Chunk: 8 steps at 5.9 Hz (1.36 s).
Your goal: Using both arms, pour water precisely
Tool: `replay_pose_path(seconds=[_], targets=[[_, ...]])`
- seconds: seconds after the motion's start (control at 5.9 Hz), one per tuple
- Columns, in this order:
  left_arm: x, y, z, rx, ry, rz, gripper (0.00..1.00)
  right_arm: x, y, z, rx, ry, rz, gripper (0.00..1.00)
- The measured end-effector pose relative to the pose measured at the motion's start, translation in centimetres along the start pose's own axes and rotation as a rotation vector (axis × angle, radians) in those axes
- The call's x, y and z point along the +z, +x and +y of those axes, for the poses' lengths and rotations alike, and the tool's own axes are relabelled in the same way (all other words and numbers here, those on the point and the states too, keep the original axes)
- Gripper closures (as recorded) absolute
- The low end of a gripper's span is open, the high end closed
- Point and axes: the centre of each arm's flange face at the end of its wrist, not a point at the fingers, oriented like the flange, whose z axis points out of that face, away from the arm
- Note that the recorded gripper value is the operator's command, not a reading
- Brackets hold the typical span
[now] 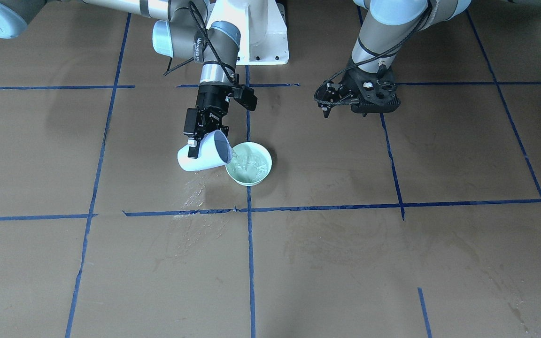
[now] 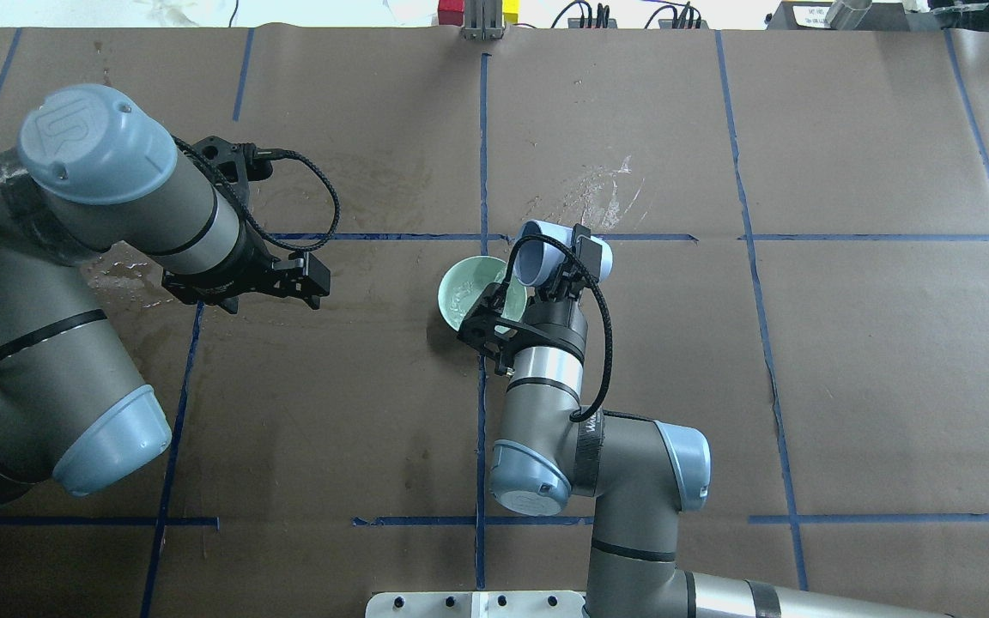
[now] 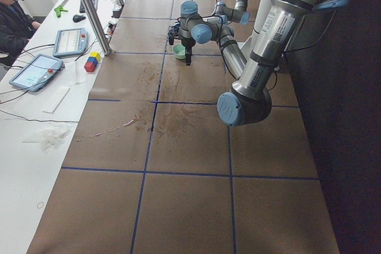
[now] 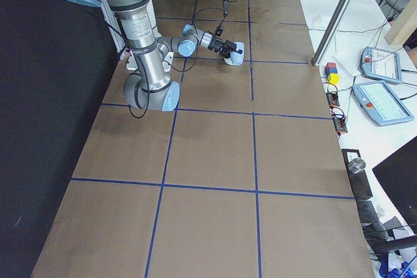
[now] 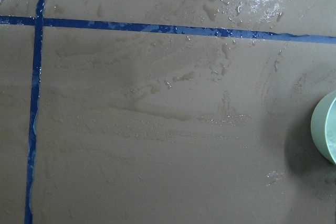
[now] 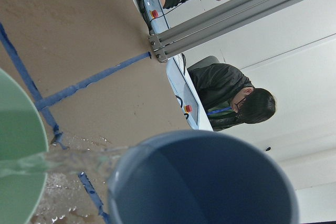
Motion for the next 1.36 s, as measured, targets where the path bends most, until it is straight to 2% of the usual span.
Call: replay_pose_path(seconds=[1.36], targets=[[-0.1,0.0,0.0,-0.002,0.001,0.002,0.0,-0.5,0.6,-1.4,0.035,0.013,-0.007,1.0]])
